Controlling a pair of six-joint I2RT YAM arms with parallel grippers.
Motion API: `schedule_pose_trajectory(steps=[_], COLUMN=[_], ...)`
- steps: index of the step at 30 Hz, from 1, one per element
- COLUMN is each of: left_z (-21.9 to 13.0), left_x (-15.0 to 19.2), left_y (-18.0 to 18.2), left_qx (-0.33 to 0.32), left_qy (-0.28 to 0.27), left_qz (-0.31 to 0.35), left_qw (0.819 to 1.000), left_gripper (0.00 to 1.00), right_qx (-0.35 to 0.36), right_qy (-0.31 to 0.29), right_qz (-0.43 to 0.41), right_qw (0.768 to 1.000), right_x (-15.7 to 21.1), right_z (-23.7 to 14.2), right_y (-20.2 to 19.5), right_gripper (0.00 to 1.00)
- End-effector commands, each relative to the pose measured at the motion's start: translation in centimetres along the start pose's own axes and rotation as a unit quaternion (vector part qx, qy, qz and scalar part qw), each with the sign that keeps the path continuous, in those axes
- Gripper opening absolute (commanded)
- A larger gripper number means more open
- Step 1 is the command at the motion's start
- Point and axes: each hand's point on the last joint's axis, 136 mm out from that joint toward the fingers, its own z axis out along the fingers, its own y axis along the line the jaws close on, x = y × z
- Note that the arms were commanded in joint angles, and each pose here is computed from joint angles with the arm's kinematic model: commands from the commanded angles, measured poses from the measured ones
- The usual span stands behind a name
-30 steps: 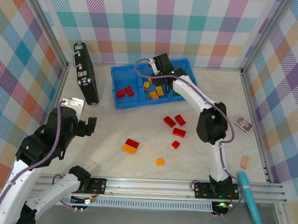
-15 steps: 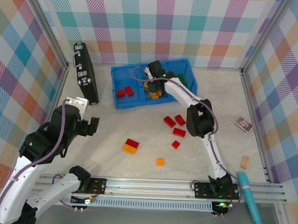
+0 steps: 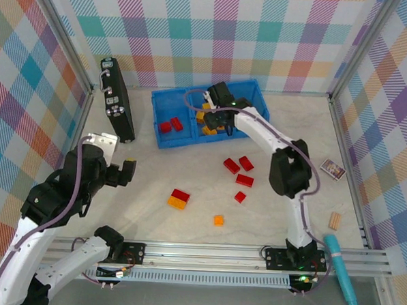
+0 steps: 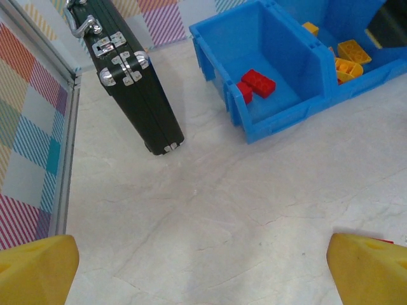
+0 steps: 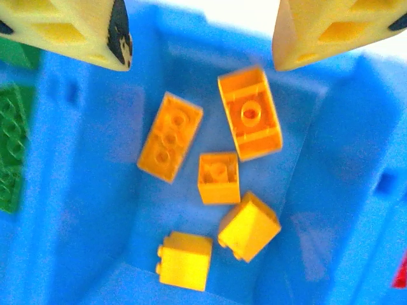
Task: Sort the legos into containers by color
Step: Place the lego in the container, then pick up the lego from the bottom-center of the table.
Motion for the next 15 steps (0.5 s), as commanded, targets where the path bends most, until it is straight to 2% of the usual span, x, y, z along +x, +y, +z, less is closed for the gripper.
schedule_pose_trajectory(steps=[1,7,15], left_z=[-1.0,-1.3,-2.2], left_x=[-1.0,-1.4,-1.2], left_y=[0.0,-0.4,-1.1], left_qx=[0.014,0.03,0.061], left_qy=[-0.028,-0.044,-0.055], left_qz=[-0.018,-0.022,-0.038], left_qw=[0.999,0.998,0.996], left_gripper=[1.0,1.0,1.0], right_qx=[-0.006,-0.06,-0.044], right_qy=[-0.003,0.023,0.099], right_qz=[0.076,0.166,0.238], right_qw=[0.997,0.984,0.965], right_x=[2.0,9.6,19.4], right_z=[-5.3,-8.8,-9.8], right_y=[0.5,4.6,9.8], right_gripper=[0.62,0.63,0.64])
